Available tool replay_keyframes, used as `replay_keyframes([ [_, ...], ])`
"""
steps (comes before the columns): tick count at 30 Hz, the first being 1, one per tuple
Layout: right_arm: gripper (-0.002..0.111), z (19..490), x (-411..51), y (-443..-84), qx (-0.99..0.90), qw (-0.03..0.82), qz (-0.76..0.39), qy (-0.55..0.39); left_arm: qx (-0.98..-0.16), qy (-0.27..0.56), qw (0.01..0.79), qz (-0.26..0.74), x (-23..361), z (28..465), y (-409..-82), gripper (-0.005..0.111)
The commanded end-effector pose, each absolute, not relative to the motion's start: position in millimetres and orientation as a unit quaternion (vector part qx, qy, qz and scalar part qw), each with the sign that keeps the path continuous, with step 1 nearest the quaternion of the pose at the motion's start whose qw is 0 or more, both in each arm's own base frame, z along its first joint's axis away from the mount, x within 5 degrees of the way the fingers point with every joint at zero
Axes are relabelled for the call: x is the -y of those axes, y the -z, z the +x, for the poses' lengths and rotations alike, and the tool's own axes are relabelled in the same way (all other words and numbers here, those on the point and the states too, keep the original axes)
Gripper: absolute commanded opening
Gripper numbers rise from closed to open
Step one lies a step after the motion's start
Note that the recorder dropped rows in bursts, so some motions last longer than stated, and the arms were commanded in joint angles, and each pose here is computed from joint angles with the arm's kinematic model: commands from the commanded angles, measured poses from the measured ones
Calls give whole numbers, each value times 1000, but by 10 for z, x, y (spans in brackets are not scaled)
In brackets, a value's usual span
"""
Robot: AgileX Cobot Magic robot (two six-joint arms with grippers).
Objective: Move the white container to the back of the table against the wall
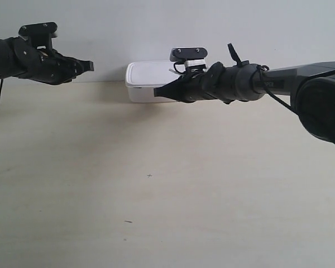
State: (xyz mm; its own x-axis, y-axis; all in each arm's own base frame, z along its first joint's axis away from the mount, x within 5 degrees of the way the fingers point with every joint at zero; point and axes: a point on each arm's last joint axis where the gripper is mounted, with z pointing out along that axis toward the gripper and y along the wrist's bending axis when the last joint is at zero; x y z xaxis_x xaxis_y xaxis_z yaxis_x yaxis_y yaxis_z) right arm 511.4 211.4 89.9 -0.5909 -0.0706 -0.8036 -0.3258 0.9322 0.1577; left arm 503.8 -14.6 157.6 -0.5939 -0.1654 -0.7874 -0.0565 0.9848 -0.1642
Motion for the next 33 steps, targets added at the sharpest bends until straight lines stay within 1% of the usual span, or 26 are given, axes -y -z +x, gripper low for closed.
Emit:
replay_keyframes([
  [1, 0, 5136, -2114, -948, -872, 453, -124, -135, -885, 64, 456, -73, 129, 5033, -1639, 0],
  [4, 0, 5127, -2120, -953, -874, 448, -126, -138, -885, 64, 455, -73, 130, 5032, -1637, 0],
  [11, 0, 4989, -2194, -1119, -892, 379, -171, -176, -896, 69, 434, -69, 145, 4987, -1625, 0],
  [16, 0, 4842, -2188, -1467, -894, 340, -235, -172, -897, 67, 433, -63, 143, 4837, -1769, 0],
  [18, 0, 4683, -2126, -1766, -896, 327, -251, -166, -894, 63, 440, -52, 140, 4679, -1959, 0],
  [19, 0, 4523, -2058, -2006, -894, 330, -258, -161, -888, 63, 453, -50, 137, 4517, -2180, 0],
  [20, 0, 4446, -2024, -2110, -892, 334, -259, -159, -887, 63, 454, -50, 135, 4428, -2239, 0],
  [21, 0, 4235, -1933, -2381, -887, 349, -258, -159, -880, 64, 468, -50, 130, 4205, -2455, 0],
  [22, 0, 4128, -1888, -2560, -881, 364, -257, -159, -876, 64, 476, -48, 133, 4103, -2552, 0],
  [24, 0, 3664, -1683, -3101, -860, 419, -243, -162, -846, 64, 527, -53, 108, 3565, -2975, 0],
  [25, 0, 3493, -1608, -3251, -853, 436, -234, -165, -836, 63, 542, -51, 102, 3360, -3095, 0],
  [26, 0, 3269, -1514, -3484, -842, 462, -221, -173, -824, 64, 560, -49, 95, 3070, -3231, 0],
  [28, 0, 2866, -1350, -3757, -826, 492, -202, -188, -792, 67, 605, -46, 82, 2490, -3468, 0],
  [29, 0, 2668, -1270, -3877, -814, 510, -202, -190, -780, 70, 620, -45, 78, 2248, -3509, 0],
  [30, 0, 2475, -1193, -3915, -808, 519, -202, -192, -760, 73, 644, -42, 75, 1937, -3581, 0],
  [31, 0, 2297, -1120, -3952, -801, 530, -202, -192, -746, 75, 660, -39, 74, 1719, -3612, 0],
  [32, 0, 2107, -1041, -3912, -798, 535, -201, -192, -731, 80, 676, -34, 77, 1456, -3630, 0],
  [33, 0, 1902, -957, -3779, -801, 531, -200, -192, -726, 87, 681, -24, 93, 1194, -3618, 0],
])
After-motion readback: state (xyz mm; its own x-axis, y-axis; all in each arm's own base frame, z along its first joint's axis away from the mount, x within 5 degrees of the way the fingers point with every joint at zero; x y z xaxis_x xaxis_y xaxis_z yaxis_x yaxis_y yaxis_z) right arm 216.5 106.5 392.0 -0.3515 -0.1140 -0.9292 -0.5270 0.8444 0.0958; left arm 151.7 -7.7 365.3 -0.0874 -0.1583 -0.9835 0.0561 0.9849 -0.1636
